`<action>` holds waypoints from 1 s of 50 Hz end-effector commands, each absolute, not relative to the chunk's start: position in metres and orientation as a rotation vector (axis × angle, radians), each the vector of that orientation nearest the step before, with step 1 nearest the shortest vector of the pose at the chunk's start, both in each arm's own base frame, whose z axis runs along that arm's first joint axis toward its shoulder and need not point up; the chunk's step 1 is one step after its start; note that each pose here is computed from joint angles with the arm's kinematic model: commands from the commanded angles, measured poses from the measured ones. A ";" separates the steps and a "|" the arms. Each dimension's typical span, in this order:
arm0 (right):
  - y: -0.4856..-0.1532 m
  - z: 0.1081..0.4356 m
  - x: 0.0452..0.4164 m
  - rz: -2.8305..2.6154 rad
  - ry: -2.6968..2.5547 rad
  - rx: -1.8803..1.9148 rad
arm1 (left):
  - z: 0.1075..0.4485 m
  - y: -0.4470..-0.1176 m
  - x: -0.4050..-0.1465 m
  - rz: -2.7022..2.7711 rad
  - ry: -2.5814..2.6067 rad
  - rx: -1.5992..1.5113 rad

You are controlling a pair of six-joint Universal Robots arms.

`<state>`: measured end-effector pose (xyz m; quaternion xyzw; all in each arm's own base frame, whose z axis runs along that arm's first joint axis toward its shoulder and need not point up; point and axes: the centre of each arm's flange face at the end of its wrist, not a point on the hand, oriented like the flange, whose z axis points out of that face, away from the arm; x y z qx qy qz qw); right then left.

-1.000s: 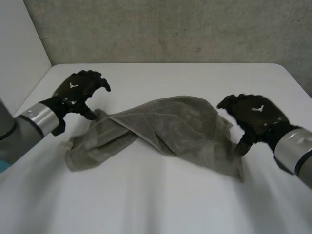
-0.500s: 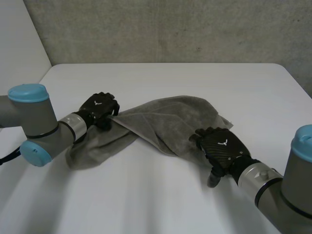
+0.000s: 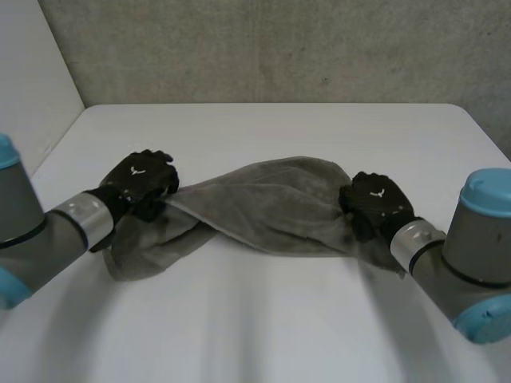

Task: Fold the towel.

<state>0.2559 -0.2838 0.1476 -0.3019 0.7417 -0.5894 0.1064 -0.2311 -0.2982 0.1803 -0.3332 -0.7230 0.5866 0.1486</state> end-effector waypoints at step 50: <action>-0.219 0.161 0.254 -1.586 2.198 -0.991 | 0.238 -0.270 -0.244 1.614 -1.955 -0.710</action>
